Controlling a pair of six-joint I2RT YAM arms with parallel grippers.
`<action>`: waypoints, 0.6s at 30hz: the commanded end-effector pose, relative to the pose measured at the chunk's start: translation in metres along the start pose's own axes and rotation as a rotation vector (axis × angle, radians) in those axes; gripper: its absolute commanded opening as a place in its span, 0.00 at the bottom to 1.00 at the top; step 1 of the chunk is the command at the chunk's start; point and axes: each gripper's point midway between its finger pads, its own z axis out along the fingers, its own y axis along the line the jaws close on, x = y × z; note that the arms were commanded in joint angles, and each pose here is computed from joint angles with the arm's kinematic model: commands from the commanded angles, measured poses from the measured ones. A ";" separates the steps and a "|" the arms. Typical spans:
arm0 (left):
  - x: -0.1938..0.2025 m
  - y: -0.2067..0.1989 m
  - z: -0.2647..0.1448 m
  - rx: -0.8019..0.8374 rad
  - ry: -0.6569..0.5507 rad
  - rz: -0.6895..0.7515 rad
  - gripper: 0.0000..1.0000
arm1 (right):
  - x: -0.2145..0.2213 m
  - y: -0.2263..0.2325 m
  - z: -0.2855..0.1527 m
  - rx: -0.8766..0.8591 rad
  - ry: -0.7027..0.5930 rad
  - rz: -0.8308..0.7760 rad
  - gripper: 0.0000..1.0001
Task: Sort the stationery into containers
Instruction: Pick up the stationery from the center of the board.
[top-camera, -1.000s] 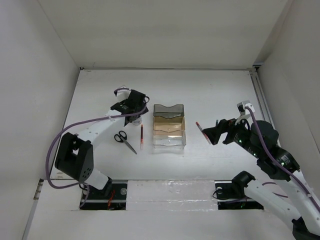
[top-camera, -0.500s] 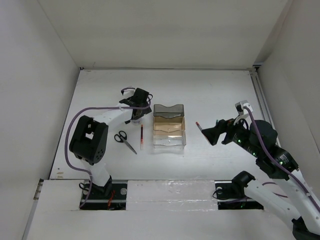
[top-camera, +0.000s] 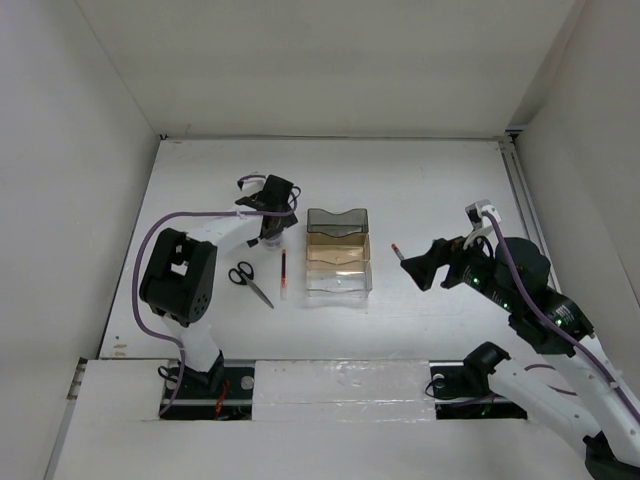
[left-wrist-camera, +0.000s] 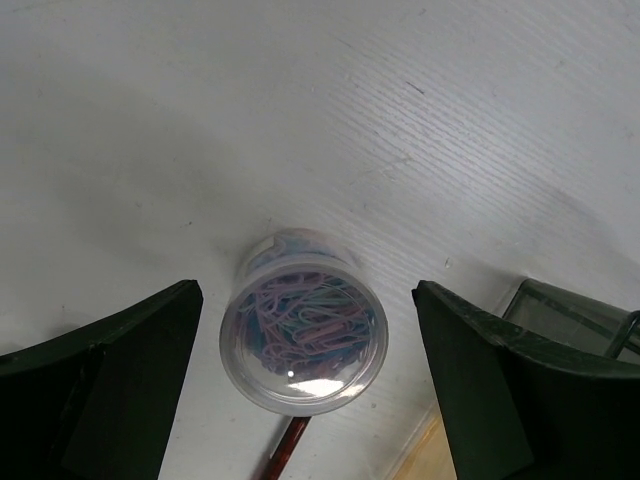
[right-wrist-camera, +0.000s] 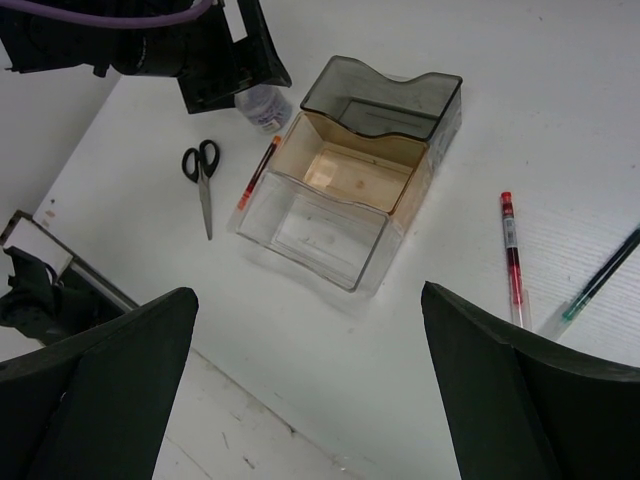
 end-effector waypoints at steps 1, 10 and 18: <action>-0.003 -0.003 0.004 0.006 -0.010 -0.005 0.84 | -0.018 0.010 -0.001 -0.039 -0.062 -0.006 1.00; 0.007 0.003 0.007 -0.002 0.008 0.004 0.71 | -0.019 0.007 0.000 -0.022 -0.069 -0.005 1.00; 0.022 0.016 0.011 -0.032 0.035 0.013 0.45 | -0.020 0.006 0.000 -0.015 -0.072 0.014 1.00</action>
